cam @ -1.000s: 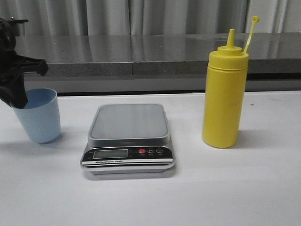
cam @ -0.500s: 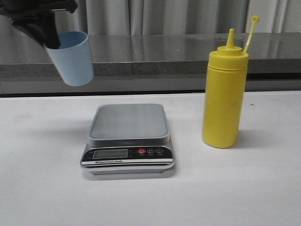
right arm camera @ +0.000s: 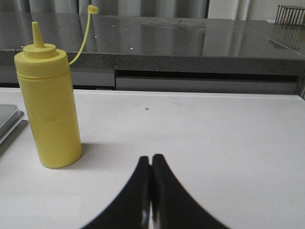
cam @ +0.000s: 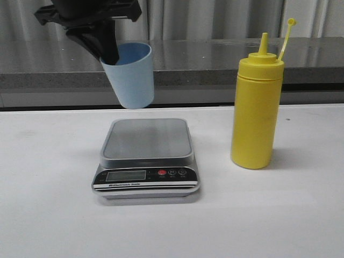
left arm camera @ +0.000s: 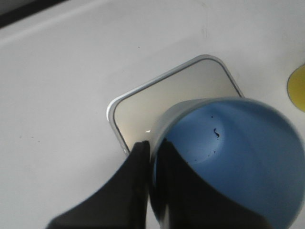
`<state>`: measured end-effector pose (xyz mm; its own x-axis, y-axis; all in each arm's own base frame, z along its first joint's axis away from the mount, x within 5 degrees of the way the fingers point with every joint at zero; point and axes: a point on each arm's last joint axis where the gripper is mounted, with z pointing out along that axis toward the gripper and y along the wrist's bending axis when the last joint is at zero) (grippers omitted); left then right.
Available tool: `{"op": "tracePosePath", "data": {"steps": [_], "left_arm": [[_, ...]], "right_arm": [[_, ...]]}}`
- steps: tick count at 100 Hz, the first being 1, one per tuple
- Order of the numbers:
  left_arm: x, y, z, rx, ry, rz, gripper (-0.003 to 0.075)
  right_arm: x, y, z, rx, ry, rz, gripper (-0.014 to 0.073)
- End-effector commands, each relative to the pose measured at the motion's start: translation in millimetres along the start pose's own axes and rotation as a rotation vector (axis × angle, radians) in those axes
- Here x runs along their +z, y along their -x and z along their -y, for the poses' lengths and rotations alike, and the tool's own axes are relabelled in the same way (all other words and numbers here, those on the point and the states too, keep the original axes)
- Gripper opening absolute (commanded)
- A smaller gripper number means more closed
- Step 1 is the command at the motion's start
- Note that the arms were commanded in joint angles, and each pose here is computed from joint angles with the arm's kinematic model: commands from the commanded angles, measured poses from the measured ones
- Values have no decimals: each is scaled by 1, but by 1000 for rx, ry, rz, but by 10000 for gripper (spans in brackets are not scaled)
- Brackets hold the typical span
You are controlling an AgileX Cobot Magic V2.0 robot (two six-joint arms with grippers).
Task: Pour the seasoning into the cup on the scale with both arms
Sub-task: 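Lift the blue cup with the left gripper and carry it over the scale, then lower the blue cup onto the scale platform and open the left gripper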
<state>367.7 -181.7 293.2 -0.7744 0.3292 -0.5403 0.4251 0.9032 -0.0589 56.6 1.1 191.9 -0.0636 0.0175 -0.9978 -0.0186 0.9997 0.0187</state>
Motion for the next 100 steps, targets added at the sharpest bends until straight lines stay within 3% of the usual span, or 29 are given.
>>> {"op": "tracePosePath", "data": {"steps": [1,55,82,100], "left_arm": [[-20,12,13,17,-27,93,-20],[12,6,16,23,-30,15,-13],[10,8,16,16,-29,21,205],[1,16,17,25,-30,51,214]], "right_arm": [[-3,14,0,-12,-4,121,-39],[-3,14,0,-12,-4,121,-39],[-3,14,0,-12,-4,121,-39],[-3,14,0,-12,-4,121,-39]]}}
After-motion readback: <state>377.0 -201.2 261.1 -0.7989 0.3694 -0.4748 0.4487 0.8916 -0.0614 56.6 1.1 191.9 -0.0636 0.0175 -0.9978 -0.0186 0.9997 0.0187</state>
